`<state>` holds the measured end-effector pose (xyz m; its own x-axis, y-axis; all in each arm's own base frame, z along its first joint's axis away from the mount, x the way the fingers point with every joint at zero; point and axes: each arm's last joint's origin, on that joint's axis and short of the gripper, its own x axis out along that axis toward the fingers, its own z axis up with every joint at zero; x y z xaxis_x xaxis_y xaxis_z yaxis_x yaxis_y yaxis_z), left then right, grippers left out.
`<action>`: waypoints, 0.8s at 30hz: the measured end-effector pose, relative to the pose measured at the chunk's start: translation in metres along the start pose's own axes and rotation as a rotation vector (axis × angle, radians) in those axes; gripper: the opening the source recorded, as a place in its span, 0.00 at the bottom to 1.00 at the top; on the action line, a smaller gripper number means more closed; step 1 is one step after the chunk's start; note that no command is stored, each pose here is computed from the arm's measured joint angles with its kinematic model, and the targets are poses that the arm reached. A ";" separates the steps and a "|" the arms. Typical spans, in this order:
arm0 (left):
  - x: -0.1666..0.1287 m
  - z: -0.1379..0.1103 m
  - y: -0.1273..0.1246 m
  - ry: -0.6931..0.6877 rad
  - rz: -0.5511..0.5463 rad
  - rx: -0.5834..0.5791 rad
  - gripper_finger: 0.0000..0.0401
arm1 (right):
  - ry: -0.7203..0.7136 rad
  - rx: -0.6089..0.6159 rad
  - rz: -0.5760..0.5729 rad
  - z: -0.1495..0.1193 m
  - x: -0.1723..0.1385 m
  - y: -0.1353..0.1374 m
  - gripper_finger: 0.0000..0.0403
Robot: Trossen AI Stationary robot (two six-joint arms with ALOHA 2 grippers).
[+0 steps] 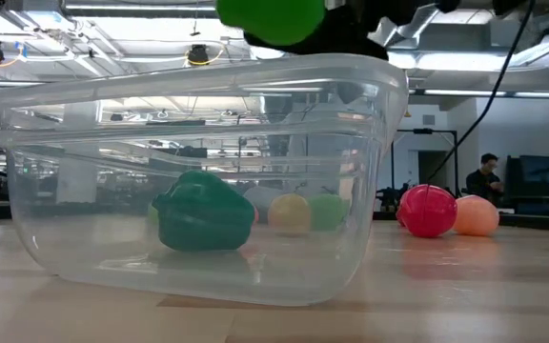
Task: Pick and placing Produce into tupperware
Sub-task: Put the avocado into the transparent bin
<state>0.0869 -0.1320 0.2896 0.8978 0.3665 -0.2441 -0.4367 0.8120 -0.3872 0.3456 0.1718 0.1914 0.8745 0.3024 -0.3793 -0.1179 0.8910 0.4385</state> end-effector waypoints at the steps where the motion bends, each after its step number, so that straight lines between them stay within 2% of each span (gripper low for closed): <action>1: 0.000 0.000 0.000 -0.014 -0.005 -0.004 0.67 | 0.007 -0.005 -0.005 0.000 0.000 -0.002 0.62; 10: 0.003 0.001 -0.004 -0.034 -0.006 -0.056 0.67 | 0.034 -0.058 0.002 0.004 0.001 -0.012 0.62; 13: 0.004 0.000 -0.008 -0.047 -0.016 -0.025 0.67 | 0.041 -0.063 -0.015 0.003 0.001 -0.012 0.62; 24: 0.002 0.000 -0.007 -0.039 -0.017 0.108 0.67 | 0.030 -0.068 -0.195 -0.002 0.000 -0.007 0.62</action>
<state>0.0921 -0.1372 0.2916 0.9077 0.3676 -0.2022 -0.4143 0.8618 -0.2929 0.3455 0.1659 0.1867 0.8697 0.1310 -0.4758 0.0197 0.9542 0.2986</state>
